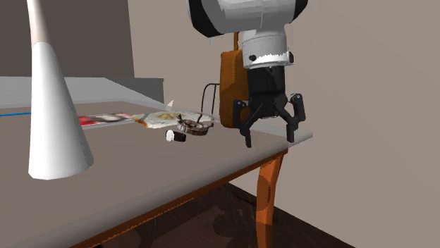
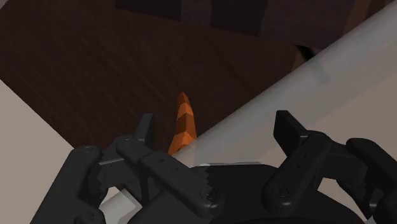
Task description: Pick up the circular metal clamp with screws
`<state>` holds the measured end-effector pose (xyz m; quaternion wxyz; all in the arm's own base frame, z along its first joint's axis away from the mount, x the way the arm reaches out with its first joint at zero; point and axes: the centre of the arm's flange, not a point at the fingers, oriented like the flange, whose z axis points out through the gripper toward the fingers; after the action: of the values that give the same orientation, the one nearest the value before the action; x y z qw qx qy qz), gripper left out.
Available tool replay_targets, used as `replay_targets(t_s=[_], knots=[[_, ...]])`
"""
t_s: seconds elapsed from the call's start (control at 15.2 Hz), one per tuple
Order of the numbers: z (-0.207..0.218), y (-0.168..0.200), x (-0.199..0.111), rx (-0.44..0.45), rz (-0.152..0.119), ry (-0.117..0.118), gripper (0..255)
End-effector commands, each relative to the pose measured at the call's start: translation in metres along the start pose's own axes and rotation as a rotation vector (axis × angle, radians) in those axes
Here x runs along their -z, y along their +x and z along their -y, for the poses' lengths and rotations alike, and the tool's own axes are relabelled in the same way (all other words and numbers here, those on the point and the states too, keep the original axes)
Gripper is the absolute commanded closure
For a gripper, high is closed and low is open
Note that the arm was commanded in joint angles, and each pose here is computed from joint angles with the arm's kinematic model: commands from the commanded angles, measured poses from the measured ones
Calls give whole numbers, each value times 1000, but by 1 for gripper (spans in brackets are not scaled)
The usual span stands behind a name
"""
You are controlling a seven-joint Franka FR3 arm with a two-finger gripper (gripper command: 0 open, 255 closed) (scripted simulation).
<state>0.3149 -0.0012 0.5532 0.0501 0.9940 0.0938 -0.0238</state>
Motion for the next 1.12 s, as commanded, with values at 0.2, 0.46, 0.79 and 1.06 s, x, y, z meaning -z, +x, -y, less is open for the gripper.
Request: replay_targets(t_s=[0.2, 0.46, 0.79, 1.06], knots=[[20, 27, 8, -39, -15, 34, 0], [44, 64, 21, -91, -35, 78, 0], [71, 112, 39, -156, -60, 134, 0], [89, 151, 56, -207, -80, 179, 0]])
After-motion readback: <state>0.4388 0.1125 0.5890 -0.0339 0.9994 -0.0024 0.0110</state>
